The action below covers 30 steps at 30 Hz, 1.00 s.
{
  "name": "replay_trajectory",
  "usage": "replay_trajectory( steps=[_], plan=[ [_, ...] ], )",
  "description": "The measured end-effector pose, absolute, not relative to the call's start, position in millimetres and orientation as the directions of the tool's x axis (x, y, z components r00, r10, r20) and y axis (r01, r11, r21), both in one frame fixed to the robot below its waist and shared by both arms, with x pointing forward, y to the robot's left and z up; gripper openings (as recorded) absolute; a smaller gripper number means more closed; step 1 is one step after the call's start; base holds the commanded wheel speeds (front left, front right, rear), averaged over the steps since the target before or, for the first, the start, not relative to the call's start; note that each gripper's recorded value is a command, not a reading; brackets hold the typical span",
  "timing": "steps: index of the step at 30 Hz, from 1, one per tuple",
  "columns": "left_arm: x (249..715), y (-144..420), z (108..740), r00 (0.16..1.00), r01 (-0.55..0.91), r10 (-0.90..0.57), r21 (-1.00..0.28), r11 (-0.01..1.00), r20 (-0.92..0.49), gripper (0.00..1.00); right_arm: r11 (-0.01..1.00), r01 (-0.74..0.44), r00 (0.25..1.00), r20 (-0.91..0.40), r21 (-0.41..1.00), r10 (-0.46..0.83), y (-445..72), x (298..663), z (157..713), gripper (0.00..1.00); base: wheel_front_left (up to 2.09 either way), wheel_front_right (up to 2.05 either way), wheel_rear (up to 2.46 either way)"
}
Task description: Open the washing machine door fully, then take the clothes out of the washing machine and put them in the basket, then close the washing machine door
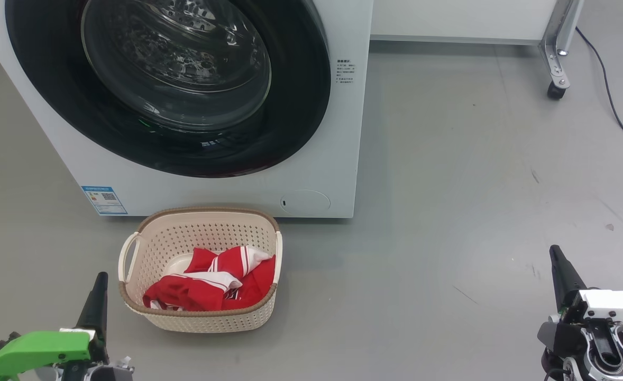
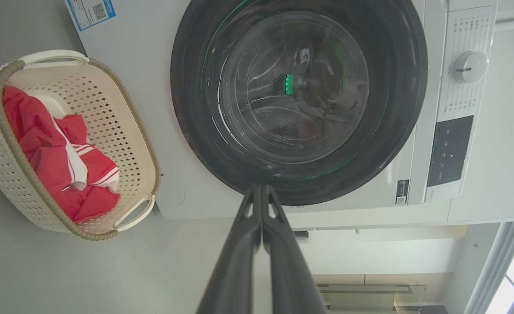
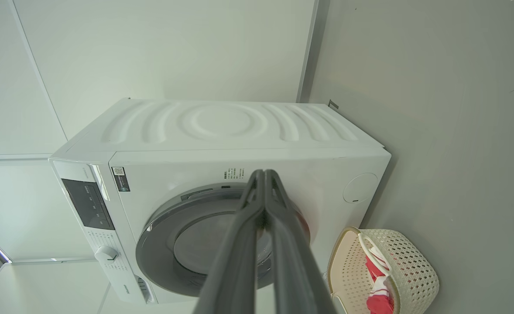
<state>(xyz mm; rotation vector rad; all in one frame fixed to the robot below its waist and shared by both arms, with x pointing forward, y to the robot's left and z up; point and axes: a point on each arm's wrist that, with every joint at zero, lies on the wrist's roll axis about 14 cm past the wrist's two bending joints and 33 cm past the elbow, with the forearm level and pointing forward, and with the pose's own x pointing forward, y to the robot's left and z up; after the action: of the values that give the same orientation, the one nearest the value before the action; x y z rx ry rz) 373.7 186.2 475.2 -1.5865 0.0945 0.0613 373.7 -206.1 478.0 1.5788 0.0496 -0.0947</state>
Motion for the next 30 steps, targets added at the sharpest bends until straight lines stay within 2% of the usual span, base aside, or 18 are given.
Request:
replay_trajectory(
  steps=[30],
  plan=[
    [373.9,185.8,475.6,0.995,-0.098,-0.027,-0.995,-0.017,-0.097,0.0,-0.011,0.092,0.995,-0.092,0.996,-0.028,-206.1,373.7,477.9,0.0,0.0,0.0,0.0]
  ],
)
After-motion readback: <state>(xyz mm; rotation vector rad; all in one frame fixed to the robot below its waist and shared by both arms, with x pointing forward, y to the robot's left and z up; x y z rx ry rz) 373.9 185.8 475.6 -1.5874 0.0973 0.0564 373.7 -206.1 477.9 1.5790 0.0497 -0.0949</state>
